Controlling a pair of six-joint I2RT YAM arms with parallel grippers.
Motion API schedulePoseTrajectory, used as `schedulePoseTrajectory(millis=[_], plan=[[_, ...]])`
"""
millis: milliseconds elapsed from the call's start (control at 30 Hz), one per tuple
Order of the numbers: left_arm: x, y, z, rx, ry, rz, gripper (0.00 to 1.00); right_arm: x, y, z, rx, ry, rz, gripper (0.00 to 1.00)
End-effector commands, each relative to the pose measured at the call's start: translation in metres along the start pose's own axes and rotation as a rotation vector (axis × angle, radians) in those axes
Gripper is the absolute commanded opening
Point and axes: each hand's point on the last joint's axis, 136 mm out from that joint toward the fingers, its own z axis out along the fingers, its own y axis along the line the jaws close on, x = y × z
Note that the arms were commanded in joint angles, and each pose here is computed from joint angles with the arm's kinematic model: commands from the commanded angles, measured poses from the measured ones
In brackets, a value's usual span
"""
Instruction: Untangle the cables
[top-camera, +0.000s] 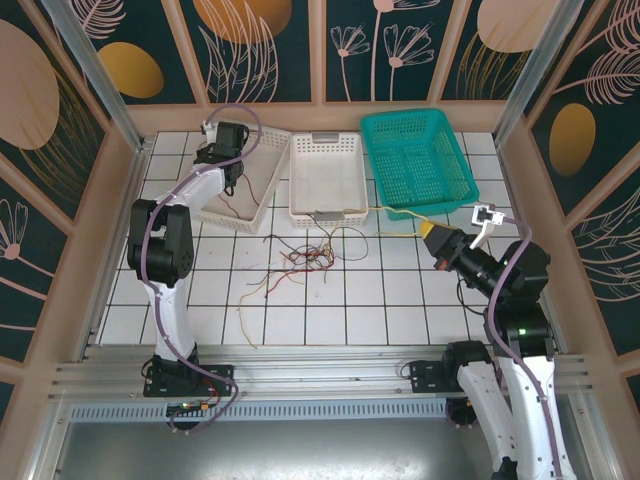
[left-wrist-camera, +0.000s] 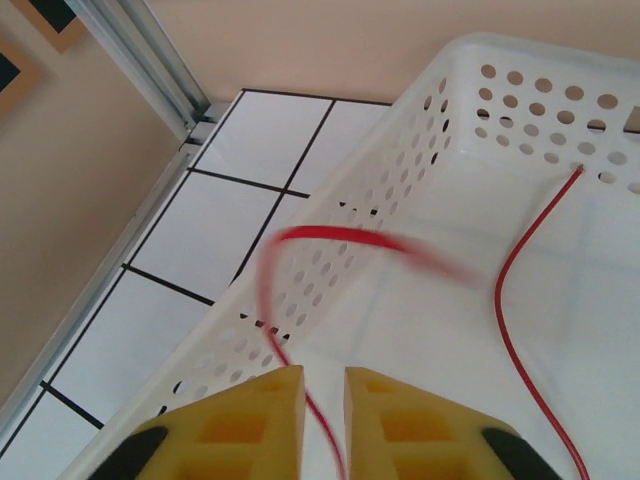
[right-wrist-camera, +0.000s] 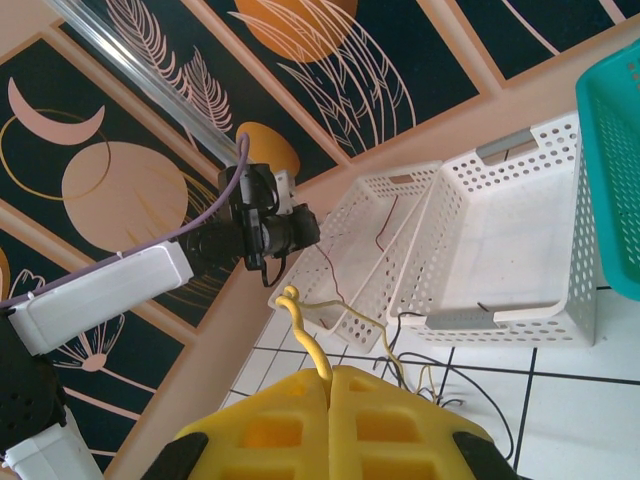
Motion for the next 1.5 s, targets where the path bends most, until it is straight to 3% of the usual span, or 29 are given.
schedulePoseTrajectory(millis=[0,267,367,600,833,1000,1300,1467], plan=[[0.005,0.001,0.004,0.003,0.016,0.019,0.26,-0.003,0.013,-0.004,-0.041,-0.01,-0.023,0.0],[-0.019,-0.004,-0.016,0.09,0.004,-0.022,0.48,-0.002,0.011,-0.003,-0.039,-0.008,-0.013,0.0],[-0.035,-0.008,-0.041,0.195,0.006,-0.092,0.6,-0.003,0.007,-0.001,-0.023,-0.009,-0.005,0.0],[-0.037,-0.017,-0.124,0.523,0.028,-0.282,0.65,-0.01,0.002,0.004,-0.005,-0.029,0.01,0.0],[0.038,-0.061,-0.211,0.796,0.062,-0.206,0.67,-0.012,-0.012,0.012,0.042,-0.036,0.044,0.0],[0.093,-0.091,-0.252,0.972,0.083,-0.182,0.72,-0.013,-0.016,0.015,0.048,-0.042,0.069,0.0],[0.159,-0.169,-0.3,1.185,0.15,-0.035,0.75,-0.015,-0.012,0.014,0.04,-0.043,0.069,0.0],[0.182,-0.188,-0.31,1.224,0.174,0.01,0.75,-0.014,-0.011,0.013,0.037,-0.039,0.067,0.0]])
